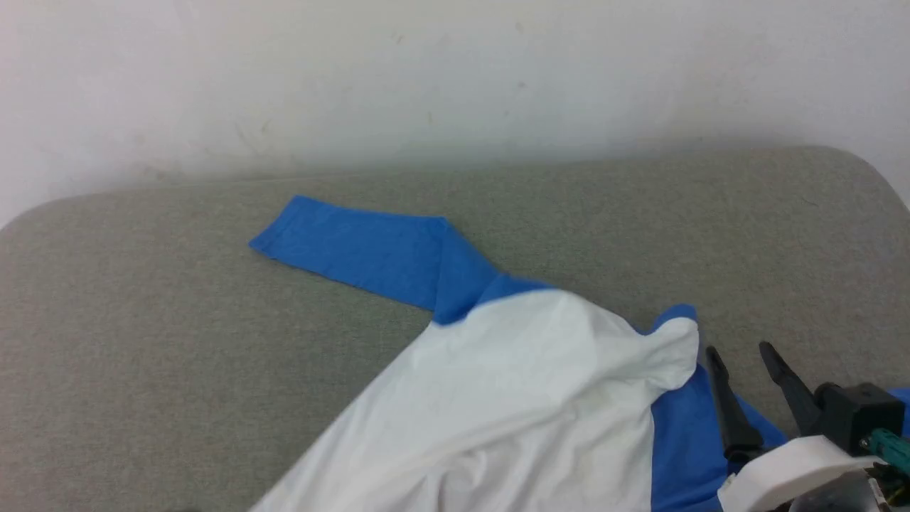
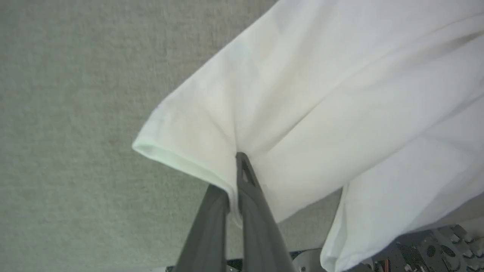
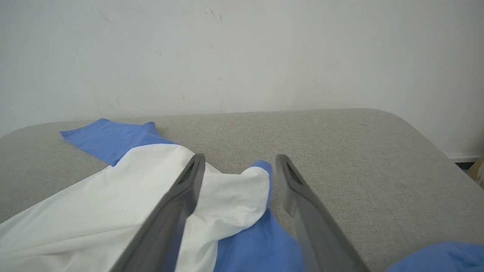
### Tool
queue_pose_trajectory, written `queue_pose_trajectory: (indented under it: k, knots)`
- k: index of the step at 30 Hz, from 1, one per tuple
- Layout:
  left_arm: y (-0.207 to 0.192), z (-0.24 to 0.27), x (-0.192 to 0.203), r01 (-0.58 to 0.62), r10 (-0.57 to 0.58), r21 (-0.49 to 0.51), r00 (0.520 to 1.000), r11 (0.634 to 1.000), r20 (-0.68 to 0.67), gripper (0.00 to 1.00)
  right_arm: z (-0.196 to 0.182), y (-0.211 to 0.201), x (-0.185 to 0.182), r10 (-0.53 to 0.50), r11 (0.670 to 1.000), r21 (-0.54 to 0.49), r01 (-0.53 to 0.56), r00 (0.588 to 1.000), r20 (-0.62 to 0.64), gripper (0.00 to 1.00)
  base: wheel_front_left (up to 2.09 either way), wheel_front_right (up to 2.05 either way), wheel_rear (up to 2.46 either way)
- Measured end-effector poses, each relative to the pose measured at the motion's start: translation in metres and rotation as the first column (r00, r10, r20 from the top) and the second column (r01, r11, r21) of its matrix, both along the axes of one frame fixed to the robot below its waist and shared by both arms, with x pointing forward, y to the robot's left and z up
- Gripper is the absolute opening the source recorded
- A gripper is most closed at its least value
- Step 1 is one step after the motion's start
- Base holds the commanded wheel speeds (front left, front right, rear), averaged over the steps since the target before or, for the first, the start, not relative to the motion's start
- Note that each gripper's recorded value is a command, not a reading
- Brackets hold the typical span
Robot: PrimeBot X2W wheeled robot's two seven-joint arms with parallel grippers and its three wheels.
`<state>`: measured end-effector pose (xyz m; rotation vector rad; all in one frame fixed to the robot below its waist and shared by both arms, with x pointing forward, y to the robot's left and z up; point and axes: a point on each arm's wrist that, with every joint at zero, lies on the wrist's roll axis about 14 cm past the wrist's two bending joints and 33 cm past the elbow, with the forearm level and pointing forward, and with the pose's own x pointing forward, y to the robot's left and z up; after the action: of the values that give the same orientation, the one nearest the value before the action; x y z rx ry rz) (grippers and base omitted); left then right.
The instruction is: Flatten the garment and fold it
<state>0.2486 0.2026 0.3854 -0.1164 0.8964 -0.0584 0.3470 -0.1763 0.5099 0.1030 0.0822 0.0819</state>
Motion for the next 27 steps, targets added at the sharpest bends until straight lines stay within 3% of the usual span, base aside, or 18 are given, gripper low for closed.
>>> queue_pose_trajectory:
  k: [4, 7, 8, 9, 12, 16, 22, 27]
  knots:
    - [0.01, -0.011, -0.058, -0.108, 0.106, -0.005, 0.986, 0.994, -0.129, 0.0, 0.001, 0.001, -0.004, 0.007, 1.0, -0.004, -0.007, 1.0, -0.003, 1.0, 0.0, 0.0, 0.0]
    - [0.014, -0.008, -0.073, -0.156, 0.151, -0.021, 0.977, 0.988, -0.148, 0.0, 0.003, 0.004, -0.005, 0.017, 1.0, -0.007, -0.017, 1.0, -0.001, 1.0, 0.0, 0.0, 0.0]
    - [0.013, -0.005, -0.073, -0.161, 0.155, -0.031, 0.978, 0.987, -0.142, 0.3, 0.005, 0.005, -0.005, 0.022, 1.0, -0.007, -0.022, 1.0, 0.001, 1.0, 0.0, 0.0, 0.0]
    - [0.012, -0.002, -0.071, -0.164, 0.158, -0.04, 0.98, 0.986, -0.125, 1.0, 0.007, 0.006, -0.005, 0.026, 1.0, -0.007, -0.026, 1.0, 0.007, 1.0, 0.0, 0.0, 0.0]
    - [0.013, 0.009, -0.055, -0.148, 0.146, -0.034, 0.988, 0.988, -0.056, 1.0, 0.01, 0.009, -0.006, 0.033, 0.999, -0.007, -0.032, 0.999, 0.012, 1.0, 0.0, 0.0, 0.0]
    - [0.009, 0.046, 0.003, -0.088, 0.089, -0.014, 0.982, 0.996, 0.167, 1.0, 0.011, 0.006, -0.006, 0.025, 1.0, -0.008, -0.025, 1.0, 0.015, 1.0, 0.0, 0.0, 0.0]
    - [-0.018, 0.106, 0.094, 0.055, -0.062, 0.03, 0.888, 0.998, 0.455, 1.0, 0.015, 0.005, 0.001, 0.018, 1.0, -0.014, -0.018, 1.0, 0.021, 1.0, 0.0, 0.0, 0.0]
    - [-0.048, 0.133, 0.16, 0.152, -0.148, 0.041, 0.815, 0.988, 0.561, 1.0, 0.016, 0.003, 0.013, 0.009, 1.0, -0.027, -0.008, 1.0, 0.027, 1.0, 0.0, 0.0, 0.0]
